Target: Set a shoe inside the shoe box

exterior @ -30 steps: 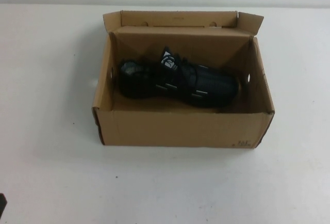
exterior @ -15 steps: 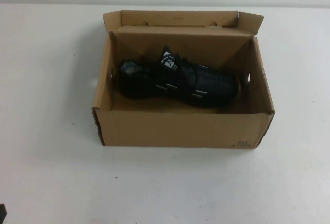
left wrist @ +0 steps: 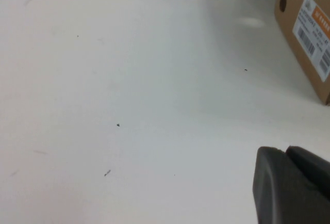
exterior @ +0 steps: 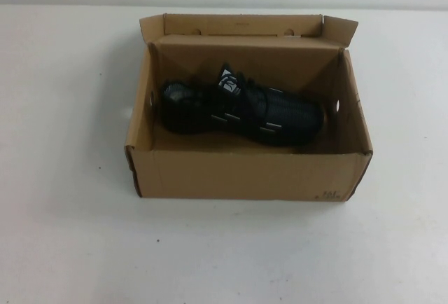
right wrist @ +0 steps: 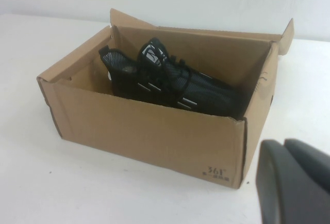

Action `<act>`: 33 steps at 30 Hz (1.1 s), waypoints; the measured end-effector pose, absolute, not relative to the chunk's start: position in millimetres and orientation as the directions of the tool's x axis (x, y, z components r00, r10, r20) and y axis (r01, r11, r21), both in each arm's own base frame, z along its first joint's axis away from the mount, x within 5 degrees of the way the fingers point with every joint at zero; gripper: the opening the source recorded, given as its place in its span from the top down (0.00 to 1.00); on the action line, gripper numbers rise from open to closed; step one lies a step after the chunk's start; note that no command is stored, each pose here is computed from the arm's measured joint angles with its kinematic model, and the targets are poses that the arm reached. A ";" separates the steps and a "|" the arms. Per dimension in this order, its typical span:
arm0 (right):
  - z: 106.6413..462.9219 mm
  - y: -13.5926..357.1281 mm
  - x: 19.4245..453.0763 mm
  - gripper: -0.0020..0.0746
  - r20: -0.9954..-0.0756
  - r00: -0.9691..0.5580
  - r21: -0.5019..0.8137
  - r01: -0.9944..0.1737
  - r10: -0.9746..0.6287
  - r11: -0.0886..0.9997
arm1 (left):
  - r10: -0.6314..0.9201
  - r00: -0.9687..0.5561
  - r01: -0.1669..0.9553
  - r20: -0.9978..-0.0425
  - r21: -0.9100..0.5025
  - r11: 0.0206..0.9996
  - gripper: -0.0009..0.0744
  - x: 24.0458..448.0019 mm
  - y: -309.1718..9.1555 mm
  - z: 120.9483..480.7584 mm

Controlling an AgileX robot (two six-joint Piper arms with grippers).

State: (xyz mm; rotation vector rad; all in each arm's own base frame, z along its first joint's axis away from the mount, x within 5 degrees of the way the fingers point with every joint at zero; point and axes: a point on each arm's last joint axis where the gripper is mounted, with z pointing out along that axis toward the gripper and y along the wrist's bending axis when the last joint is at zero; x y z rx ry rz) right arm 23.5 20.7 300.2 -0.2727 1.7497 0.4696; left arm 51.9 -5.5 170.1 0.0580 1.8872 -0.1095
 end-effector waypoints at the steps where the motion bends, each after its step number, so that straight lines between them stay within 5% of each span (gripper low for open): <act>1: 300.2 20.7 23.5 0.99 -0.971 -0.230 0.164 -0.426 0.069 0.889 | -0.015 -0.314 0.095 -0.949 -0.047 0.994 0.99 51.9 -5.5 170.1; 21: 300.2 20.6 23.5 0.99 -0.971 -0.230 0.164 -0.423 0.070 0.891 | -0.015 -0.314 0.095 -0.949 -0.047 0.994 0.99 51.9 -5.5 170.1; 33: 273.1 7.9 40.8 0.99 -0.992 -0.120 -0.021 -0.162 -0.041 0.987 | -0.015 -0.313 0.095 -0.950 -0.047 0.994 0.99 51.9 -5.5 170.1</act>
